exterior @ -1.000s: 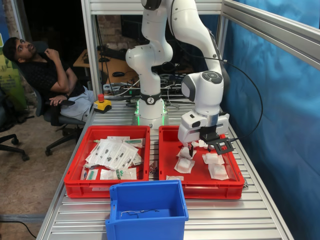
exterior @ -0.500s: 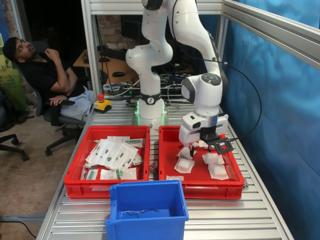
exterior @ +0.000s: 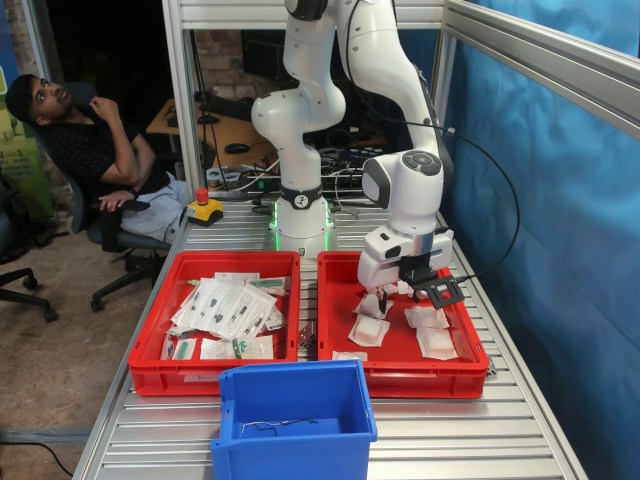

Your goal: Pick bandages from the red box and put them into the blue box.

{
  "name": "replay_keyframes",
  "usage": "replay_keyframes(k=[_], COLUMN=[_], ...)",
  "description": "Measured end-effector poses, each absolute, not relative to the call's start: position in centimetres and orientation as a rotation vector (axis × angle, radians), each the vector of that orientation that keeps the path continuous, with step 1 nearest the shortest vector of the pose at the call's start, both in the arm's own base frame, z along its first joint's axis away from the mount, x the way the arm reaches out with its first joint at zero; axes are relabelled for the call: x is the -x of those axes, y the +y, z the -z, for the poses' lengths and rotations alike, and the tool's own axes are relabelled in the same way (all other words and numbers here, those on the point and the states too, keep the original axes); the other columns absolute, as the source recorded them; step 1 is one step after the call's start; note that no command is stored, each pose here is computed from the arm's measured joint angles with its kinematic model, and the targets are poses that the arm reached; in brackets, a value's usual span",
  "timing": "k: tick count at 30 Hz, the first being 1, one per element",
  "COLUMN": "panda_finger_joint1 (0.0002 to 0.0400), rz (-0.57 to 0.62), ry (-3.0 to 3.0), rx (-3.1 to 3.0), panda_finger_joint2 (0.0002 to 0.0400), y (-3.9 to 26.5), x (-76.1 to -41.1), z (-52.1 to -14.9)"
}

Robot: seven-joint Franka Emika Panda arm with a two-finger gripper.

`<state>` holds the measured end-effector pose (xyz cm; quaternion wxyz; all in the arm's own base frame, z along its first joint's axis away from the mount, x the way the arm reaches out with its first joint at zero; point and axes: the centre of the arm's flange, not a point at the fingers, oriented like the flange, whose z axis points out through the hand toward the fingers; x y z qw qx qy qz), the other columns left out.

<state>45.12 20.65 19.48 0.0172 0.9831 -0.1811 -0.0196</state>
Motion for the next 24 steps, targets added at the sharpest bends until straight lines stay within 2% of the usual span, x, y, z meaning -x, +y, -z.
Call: replay_keyframes(k=[13, 24], panda_finger_joint1=[0.04, 0.04], rz=[0.024, 0.025], ry=[-0.498, -0.481], rx=[-3.086, -3.086], panda_finger_joint2=[0.04, 0.04], y=[22.7, 23.1], x=[-44.3, -44.0], z=[-19.6, -18.1])
